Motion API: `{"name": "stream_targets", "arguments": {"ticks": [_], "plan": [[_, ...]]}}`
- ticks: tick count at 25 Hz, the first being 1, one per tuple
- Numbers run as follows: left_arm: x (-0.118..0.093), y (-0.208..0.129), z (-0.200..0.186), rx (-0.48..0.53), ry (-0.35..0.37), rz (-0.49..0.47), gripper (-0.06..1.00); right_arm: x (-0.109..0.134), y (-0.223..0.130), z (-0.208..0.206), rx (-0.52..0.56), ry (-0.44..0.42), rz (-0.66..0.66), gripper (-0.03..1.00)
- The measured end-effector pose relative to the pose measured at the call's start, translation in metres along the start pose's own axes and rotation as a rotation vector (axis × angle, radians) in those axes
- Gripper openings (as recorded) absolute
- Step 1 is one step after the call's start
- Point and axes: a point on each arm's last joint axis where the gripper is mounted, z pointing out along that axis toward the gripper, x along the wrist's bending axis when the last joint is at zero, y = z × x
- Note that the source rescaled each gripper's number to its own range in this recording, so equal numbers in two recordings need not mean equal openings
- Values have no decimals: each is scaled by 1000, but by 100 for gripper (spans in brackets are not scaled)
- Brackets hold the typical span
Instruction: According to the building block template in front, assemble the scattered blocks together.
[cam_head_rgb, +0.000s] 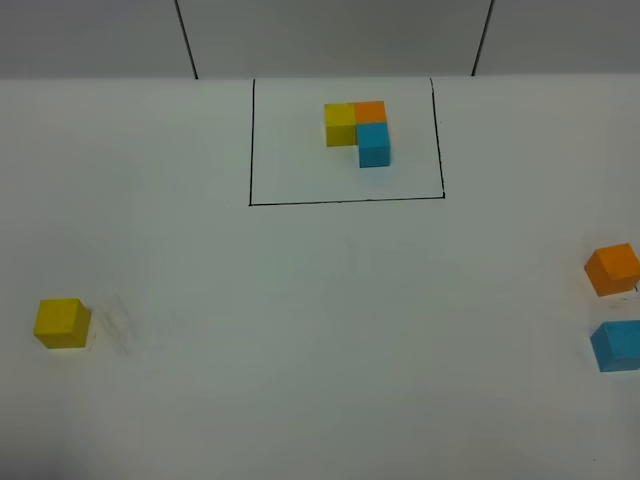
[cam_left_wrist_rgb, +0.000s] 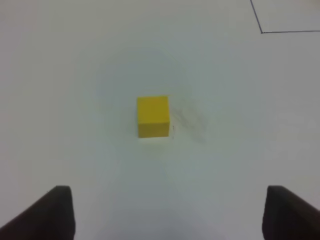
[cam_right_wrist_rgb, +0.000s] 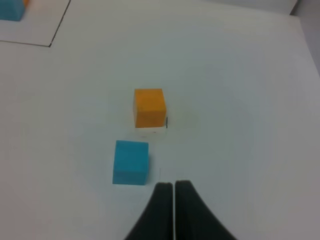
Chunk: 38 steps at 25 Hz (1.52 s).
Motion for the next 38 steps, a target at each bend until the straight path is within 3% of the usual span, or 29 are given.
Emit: {"name": "stream_targets", "arguments": {"ticks": [10,17,27,32,38], "plan": [[-7,47,30,172,-140,-12,87,0,0,0,0,0,0,1],[-1,57,63,336,-114,-17,87,0,0,0,0,0,0,1],[3,61,126,494,-115,-73,87,0,0,0,0,0,0,1],[-2,60,149,563,-126,-77,87,0,0,0,0,0,0,1],[-6,59,180,594,-82,-71,87,0,0,0,0,0,0,1]]}}
